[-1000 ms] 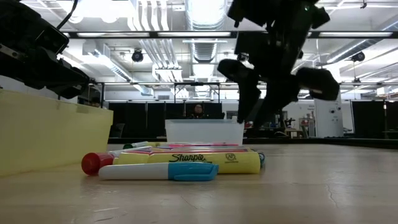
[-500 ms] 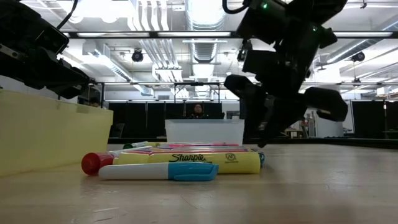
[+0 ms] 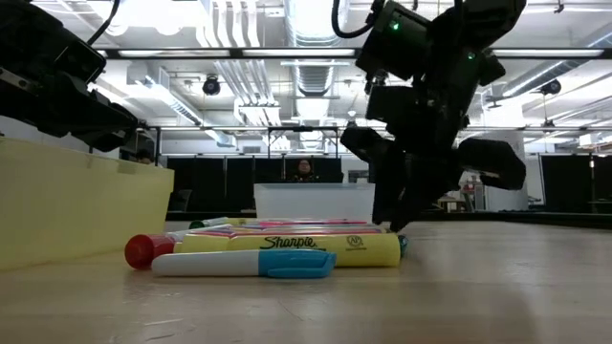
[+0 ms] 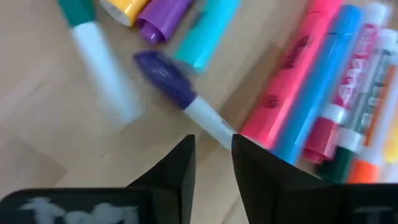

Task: Pick & Place Markers
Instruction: Put the small purple highlighter pen into the orange bin, then put the small green highlighter pen into the orange bin

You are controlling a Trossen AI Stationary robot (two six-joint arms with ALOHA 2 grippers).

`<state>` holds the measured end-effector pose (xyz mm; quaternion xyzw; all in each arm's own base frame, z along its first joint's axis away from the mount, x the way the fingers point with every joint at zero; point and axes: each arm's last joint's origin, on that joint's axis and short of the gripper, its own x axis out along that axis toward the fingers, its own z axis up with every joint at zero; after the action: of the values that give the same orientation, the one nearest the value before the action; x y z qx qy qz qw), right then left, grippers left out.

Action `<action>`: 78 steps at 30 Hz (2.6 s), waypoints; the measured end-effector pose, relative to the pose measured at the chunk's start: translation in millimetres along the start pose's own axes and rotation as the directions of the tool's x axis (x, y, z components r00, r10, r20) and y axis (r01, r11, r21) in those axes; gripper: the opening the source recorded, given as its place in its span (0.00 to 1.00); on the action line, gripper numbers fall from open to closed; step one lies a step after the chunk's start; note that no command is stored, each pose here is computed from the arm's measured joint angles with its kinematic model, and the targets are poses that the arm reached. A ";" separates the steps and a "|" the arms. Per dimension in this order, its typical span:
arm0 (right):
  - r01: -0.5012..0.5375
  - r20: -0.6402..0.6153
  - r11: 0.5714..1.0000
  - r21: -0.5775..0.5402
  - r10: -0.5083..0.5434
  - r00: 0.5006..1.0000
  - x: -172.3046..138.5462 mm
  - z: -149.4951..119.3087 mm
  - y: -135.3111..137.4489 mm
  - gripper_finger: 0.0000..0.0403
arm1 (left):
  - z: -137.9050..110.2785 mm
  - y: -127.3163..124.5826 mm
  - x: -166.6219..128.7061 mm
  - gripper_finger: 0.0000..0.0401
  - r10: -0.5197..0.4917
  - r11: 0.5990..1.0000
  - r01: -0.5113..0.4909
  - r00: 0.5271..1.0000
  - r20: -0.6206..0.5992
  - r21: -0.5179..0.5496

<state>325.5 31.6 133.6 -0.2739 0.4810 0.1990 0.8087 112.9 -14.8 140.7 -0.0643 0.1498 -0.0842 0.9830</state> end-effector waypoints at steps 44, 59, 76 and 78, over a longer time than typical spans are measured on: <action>-0.059 -0.144 0.868 0.494 0.148 0.979 -14.9 86.7 60.1 0.43 | -0.4 0.2 0.4 0.00 0.005 1.000 -0.005 1.000 -0.006 -0.001; -0.051 -0.225 0.879 0.475 0.177 0.958 16.1 79.9 69.2 0.29 | -0.6 0.2 0.5 0.00 0.005 1.000 -0.005 1.000 -0.007 -0.001; 0.041 -0.260 0.757 0.652 0.173 0.950 -45.8 76.1 67.3 0.07 | -0.7 0.3 0.5 0.00 0.005 1.000 -0.005 1.000 -0.008 -0.001; 0.058 -0.258 0.730 0.681 0.165 0.952 -58.5 76.5 70.1 0.07 | -0.5 0.2 0.5 0.00 0.005 1.000 -0.005 1.000 -0.007 -0.001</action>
<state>308.8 130.7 197.4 0.0284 0.6454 -0.0115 0.7633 113.2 -14.7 140.0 -0.0640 0.1536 -0.0820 0.9826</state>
